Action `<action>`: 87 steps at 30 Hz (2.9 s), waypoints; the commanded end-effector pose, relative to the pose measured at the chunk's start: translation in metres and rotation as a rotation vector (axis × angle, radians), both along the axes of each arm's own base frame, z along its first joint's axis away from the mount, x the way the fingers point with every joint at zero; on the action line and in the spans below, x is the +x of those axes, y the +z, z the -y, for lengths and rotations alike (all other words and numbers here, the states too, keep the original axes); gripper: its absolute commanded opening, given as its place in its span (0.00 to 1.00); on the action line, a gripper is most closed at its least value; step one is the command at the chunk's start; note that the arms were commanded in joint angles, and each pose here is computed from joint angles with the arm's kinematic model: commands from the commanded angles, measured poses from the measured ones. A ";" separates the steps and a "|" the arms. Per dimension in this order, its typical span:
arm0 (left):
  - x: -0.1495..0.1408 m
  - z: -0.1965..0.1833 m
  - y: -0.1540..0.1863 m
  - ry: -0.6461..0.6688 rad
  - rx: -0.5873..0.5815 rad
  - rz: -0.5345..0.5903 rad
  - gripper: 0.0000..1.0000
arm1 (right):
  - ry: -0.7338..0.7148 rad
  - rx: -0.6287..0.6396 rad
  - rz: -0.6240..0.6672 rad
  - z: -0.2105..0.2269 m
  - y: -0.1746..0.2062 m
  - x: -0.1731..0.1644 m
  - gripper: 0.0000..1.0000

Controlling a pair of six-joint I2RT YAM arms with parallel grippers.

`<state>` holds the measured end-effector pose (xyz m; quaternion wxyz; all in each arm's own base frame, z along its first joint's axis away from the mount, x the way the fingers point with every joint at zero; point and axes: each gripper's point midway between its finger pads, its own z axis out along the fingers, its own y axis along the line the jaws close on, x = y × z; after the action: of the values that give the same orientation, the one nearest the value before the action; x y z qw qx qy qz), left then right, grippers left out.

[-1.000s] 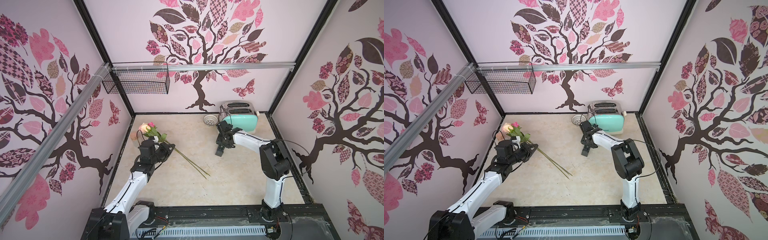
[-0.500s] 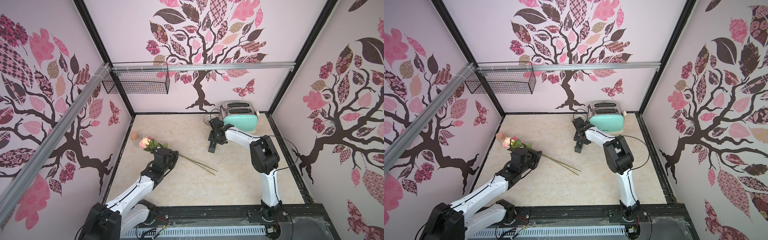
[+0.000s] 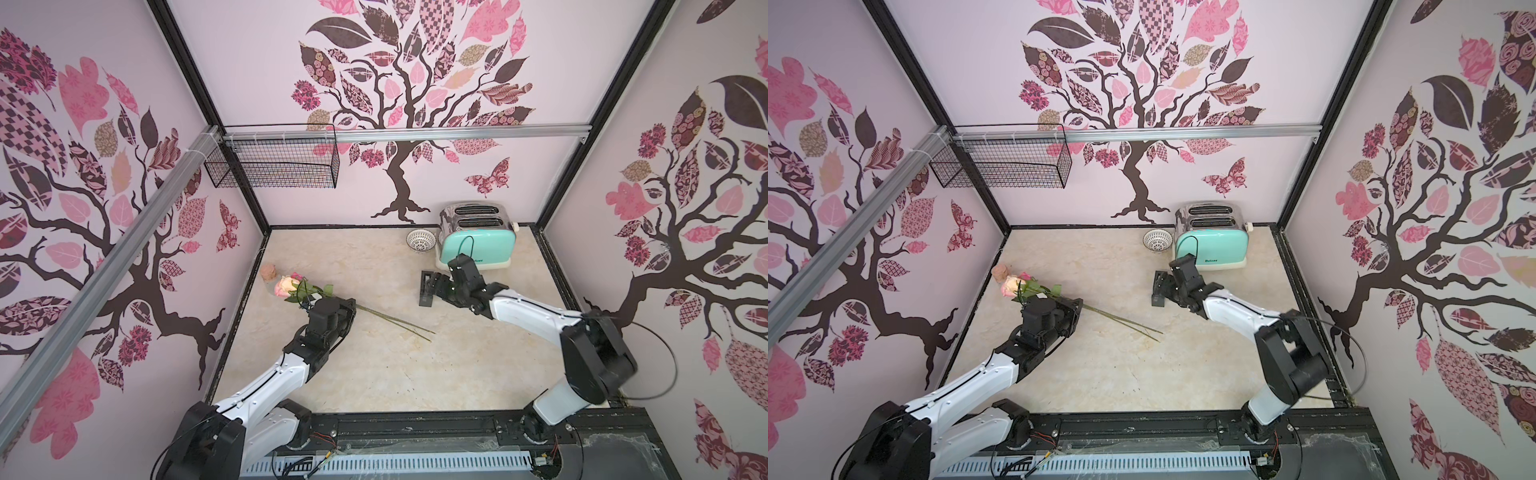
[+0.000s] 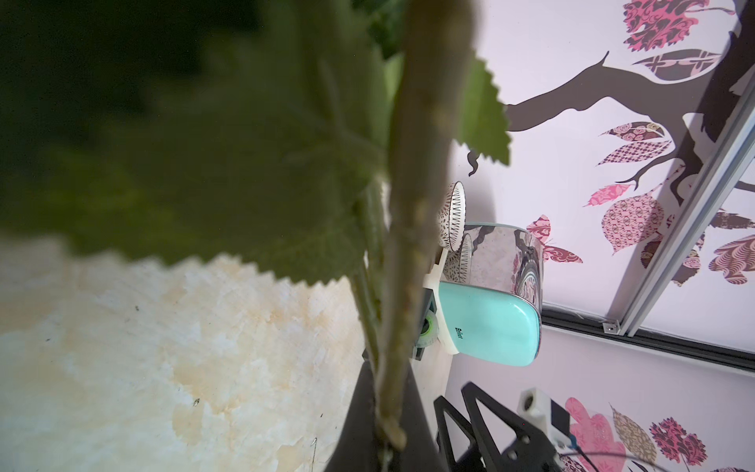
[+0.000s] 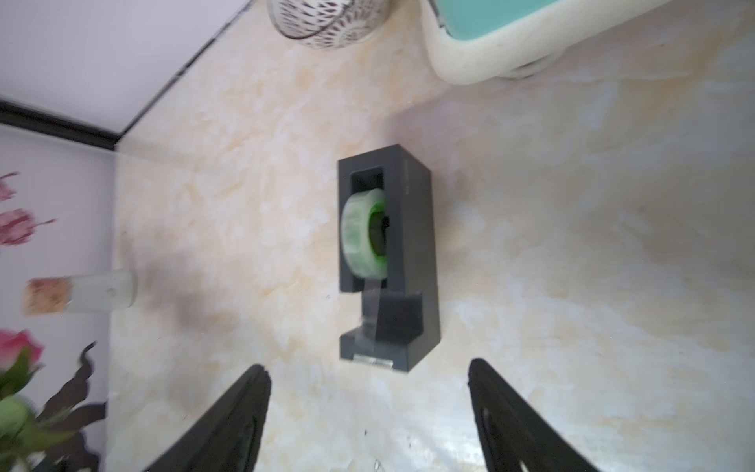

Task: Wrap bouquets with tape
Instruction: Move the Tape Cutter to the center of the board, then pull the tape from the tape cutter.

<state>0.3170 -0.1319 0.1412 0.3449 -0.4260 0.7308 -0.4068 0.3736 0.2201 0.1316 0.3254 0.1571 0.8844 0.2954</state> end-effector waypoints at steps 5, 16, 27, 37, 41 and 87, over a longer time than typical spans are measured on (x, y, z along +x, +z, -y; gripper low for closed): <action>-0.003 0.006 0.006 -0.055 0.033 0.026 0.00 | 0.036 0.344 0.101 -0.022 0.034 -0.013 0.70; 0.000 0.009 0.017 -0.081 0.053 0.060 0.00 | 0.014 0.549 -0.020 -0.030 -0.001 -0.025 0.49; 0.001 0.010 0.019 -0.085 0.055 0.063 0.00 | -0.014 0.583 -0.098 -0.035 -0.030 -0.021 0.42; 0.002 0.010 0.020 -0.084 0.059 0.068 0.00 | -0.050 0.581 -0.139 -0.034 -0.047 -0.013 0.36; 0.003 0.010 0.021 -0.083 0.062 0.070 0.00 | -0.054 0.586 -0.135 -0.033 -0.046 -0.007 0.34; 0.023 0.023 0.014 -0.065 0.017 0.033 0.00 | 0.103 0.554 0.031 -0.040 0.047 0.014 0.00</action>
<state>0.3285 -0.1489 0.1342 0.3310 -0.3928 0.7595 -0.3992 0.3887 0.2541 0.1454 0.2527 0.2261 0.7796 0.5266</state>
